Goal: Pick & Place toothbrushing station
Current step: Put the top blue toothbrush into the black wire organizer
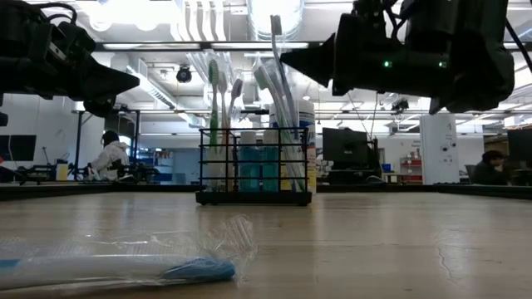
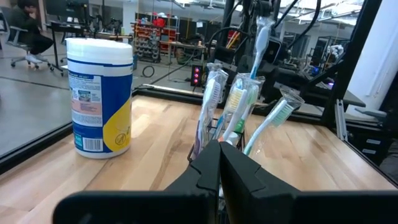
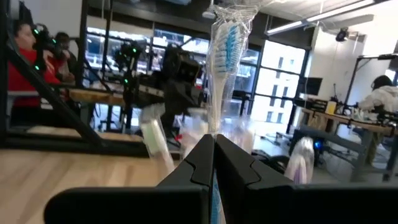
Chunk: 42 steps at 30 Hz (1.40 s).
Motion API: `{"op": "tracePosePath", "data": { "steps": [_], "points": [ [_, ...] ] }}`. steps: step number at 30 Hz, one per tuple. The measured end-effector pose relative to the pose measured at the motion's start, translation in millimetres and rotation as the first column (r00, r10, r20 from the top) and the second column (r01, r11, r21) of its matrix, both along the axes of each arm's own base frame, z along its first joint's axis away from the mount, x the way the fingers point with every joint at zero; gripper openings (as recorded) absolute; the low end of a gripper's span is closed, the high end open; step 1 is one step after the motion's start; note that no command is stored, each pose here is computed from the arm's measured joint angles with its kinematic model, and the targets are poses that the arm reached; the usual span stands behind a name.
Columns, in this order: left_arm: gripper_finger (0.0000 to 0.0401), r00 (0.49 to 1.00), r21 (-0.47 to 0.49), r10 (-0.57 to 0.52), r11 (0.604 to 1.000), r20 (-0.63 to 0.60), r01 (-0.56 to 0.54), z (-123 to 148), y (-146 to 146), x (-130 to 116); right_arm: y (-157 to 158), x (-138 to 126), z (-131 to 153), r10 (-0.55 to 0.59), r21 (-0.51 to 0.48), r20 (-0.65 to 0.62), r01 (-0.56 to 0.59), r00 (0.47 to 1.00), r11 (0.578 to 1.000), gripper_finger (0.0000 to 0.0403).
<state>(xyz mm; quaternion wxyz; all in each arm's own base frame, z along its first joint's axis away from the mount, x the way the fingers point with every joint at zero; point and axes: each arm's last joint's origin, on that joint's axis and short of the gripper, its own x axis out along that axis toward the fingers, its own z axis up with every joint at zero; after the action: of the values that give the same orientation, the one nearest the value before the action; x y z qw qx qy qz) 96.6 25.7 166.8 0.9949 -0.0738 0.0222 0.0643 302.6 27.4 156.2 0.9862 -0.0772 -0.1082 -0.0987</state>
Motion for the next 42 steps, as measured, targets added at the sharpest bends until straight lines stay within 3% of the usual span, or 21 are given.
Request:
{"op": "tracePosePath", "data": {
  "steps": [17,42],
  "points": [
    [0.0012,1.0,0.003,0.0,1.0,0.0,0.0,0,0,0,3,3,-36,-0.06,-0.009,-0.124,0.059,0.99,0.998,0.0008],
    [0.0012,1.0,0.007,0.0,1.0,-0.001,0.0,0,0,0,3,-5,-48,-0.076,0.014,-0.176,0.079,0.982,0.997,0.0008]
  ]
}}
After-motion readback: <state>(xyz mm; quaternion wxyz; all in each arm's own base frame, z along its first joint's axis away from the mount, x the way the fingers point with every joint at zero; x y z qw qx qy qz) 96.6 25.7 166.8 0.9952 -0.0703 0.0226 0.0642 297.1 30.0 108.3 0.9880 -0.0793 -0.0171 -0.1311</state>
